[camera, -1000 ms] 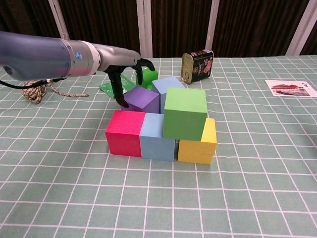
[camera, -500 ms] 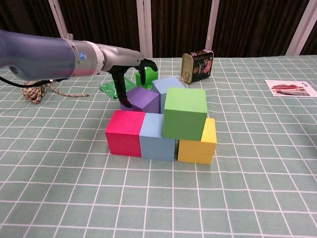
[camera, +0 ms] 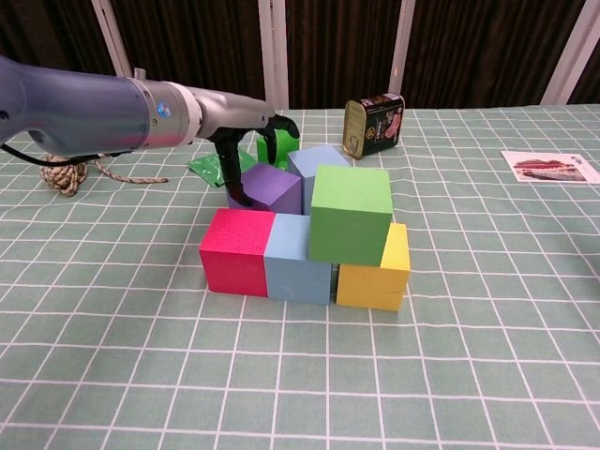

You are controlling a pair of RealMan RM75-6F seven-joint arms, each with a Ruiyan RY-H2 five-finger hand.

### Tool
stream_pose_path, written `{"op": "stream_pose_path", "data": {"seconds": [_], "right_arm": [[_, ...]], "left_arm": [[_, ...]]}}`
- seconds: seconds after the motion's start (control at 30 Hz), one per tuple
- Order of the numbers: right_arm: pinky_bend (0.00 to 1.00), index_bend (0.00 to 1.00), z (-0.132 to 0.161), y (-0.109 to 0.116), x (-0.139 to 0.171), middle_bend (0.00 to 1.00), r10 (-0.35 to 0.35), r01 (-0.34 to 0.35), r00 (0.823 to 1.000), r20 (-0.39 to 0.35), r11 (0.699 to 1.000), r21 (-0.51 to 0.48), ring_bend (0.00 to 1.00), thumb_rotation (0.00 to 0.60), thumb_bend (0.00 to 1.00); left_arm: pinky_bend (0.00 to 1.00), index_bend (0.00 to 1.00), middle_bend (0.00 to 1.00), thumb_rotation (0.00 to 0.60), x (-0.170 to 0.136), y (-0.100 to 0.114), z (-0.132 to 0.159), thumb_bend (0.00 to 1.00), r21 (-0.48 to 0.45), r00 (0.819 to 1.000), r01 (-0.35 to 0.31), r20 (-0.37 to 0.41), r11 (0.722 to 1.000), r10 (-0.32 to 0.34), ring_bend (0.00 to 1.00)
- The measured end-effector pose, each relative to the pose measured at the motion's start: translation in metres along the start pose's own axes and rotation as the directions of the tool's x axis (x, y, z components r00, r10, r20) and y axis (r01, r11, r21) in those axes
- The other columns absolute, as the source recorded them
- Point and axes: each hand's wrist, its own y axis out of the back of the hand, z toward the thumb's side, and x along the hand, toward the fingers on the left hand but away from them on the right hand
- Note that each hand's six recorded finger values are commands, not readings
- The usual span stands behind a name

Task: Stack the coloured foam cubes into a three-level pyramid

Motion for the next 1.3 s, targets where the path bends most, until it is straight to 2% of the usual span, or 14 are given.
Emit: {"op": "stream_pose_path", "data": {"seconds": [0.27, 0.5, 0.9, 1.1, 1.3], "right_arm": [[0.0, 0.0, 0.0, 0.0, 0.0, 0.0, -0.001, 0.001, 1.0, 0.0, 1.0, -0.001, 0.0, 0.6, 0.35], [0.0, 0.0, 0.001, -0.001, 0.001, 0.0, 0.005, -0.005, 1.0, -0.001, 1.0, -0.006, 0.0, 0.6, 0.35], [0.0, 0.0, 0.001, -0.002, 0.002, 0.0, 0.008, -0.008, 1.0, -0.004, 1.0, -0.007, 0.0, 0.6, 0.35], [0.0, 0.0, 0.001, -0.001, 0.002, 0.0, 0.005, -0.005, 1.0, -0.004, 1.0, -0.007, 0.0, 0.6, 0.35], [0.0, 0.0, 0.003, -0.001, 0.003, 0.0, 0.008, -0.008, 1.0, -0.013, 1.0, -0.005, 0.0, 0.6, 0.35]], "left_arm": [[0.01, 0.0, 0.3, 0.6, 0.0, -0.003, 0.004, 0.22, -0.002, 1.0, 0.006, 0.012, 1.0, -0.006, 0.0], [0.01, 0.0, 0.33, 0.6, 0.0, -0.006, 0.0, 0.33, 0.001, 1.0, 0.008, 0.002, 1.0, -0.008, 0.0], [0.01, 0.0, 0.33, 0.6, -0.004, 0.006, -0.015, 0.36, -0.004, 0.999, -0.031, -0.027, 1.0, 0.031, 0.0], [0.01, 0.0, 0.33, 0.6, -0.017, 0.017, -0.027, 0.36, -0.004, 0.998, -0.05, -0.039, 0.999, 0.05, 0.0], [0.01, 0.0, 0.33, 0.6, -0.05, 0.024, -0.051, 0.36, 0.03, 0.996, -0.057, -0.061, 0.998, 0.059, 0.0]]}}
